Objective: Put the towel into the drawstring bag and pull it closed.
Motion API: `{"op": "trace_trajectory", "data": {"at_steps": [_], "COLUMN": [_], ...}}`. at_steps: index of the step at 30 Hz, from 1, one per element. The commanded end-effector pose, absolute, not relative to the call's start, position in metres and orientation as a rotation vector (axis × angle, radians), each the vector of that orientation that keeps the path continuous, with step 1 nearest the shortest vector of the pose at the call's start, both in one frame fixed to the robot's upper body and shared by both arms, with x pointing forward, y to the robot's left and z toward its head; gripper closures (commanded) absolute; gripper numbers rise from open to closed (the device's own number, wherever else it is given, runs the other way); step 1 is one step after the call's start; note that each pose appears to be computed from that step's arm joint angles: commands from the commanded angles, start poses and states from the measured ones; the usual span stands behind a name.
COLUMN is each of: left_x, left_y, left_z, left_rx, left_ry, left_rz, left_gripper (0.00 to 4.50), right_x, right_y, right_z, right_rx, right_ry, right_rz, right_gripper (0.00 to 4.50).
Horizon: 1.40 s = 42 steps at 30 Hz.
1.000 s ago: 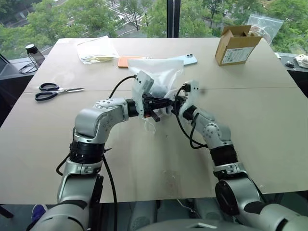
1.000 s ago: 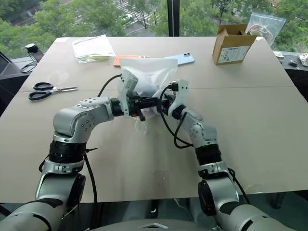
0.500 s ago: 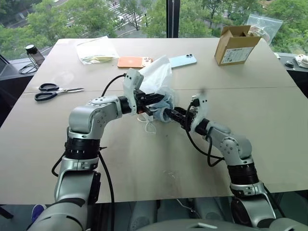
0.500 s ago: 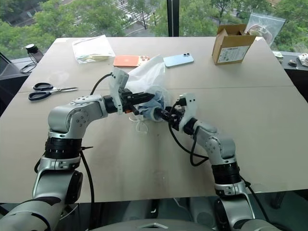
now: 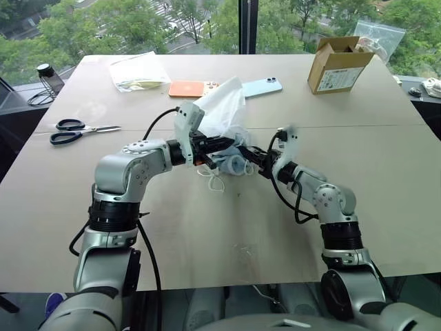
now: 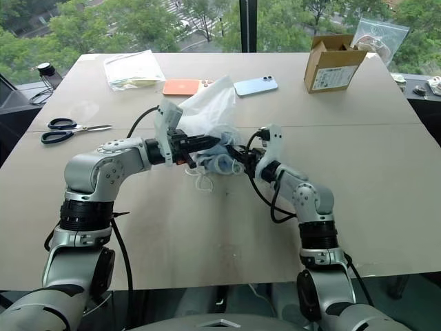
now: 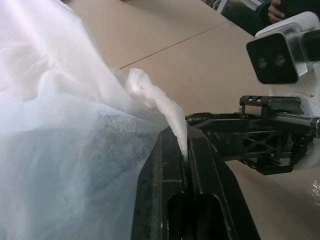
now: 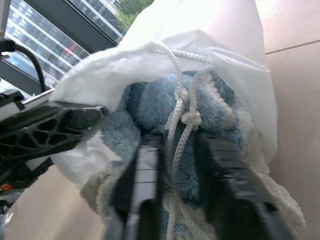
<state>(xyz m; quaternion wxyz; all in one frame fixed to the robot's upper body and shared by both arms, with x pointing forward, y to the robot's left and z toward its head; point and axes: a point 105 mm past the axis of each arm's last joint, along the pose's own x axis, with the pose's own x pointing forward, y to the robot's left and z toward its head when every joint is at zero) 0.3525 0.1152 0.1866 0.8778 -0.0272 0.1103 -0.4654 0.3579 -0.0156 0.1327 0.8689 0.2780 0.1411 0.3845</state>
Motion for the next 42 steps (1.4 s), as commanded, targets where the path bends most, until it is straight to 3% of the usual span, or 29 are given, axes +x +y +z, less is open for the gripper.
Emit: {"op": "trace_trajectory", "data": {"at_steps": [1,2,5,8,12,18,22,27,31,34,37,39,42], "left_x": [0.344,0.346,0.342,0.335,0.312,0.279,0.286,0.293,0.308,0.312,0.305,0.301,0.291], "left_y": [0.122,0.126,0.14,0.167,0.199,0.197,0.172,0.143,0.141,0.132,0.12,0.12,0.131], "left_z": [0.204,0.206,0.214,0.218,0.199,0.136,0.106,0.092,0.077,0.076,0.08,0.082,0.118], "left_rx": [-0.066,-0.078,-0.124,-0.155,-0.105,0.06,0.057,-0.004,0.028,0.005,-0.034,-0.043,-0.171], "left_ry": [0.166,0.158,0.167,0.194,0.286,0.405,0.364,0.358,0.378,0.356,0.344,0.341,0.27], "left_rz": [-1.025,-1.004,-1.01,-0.974,-0.941,-0.925,-0.869,-0.85,-0.737,-0.722,-0.757,-0.764,-0.842], "left_gripper": [4.5,4.5,3.64,2.41,2.41,2.41,2.41,2.41,2.41,3.2,4.45,4.45,4.45], "right_x": [0.359,0.359,0.358,0.358,0.358,0.359,0.358,0.357,0.356,0.355,0.354,0.353,0.35], "right_y": [-0.015,-0.015,-0.019,-0.022,-0.027,-0.033,-0.036,-0.039,-0.043,-0.046,-0.048,-0.049,-0.053], "right_z": [0.149,0.151,0.157,0.165,0.174,0.185,0.187,0.187,0.189,0.191,0.193,0.197,0.22], "right_rx": [0.584,0.587,0.605,0.635,0.672,0.697,0.693,0.681,0.671,0.67,0.675,0.683,0.716], "right_ry": [0.238,0.235,0.219,0.202,0.187,0.172,0.175,0.18,0.172,0.164,0.156,0.143,0.082], "right_rz": [0.833,0.834,0.836,0.844,0.848,0.851,0.85,0.844,0.834,0.827,0.824,0.828,0.875], "right_gripper": [4.48,4.48,4.5,4.5,4.5,4.5,4.5,4.5,4.5,4.5,4.5,4.5,4.5]}}
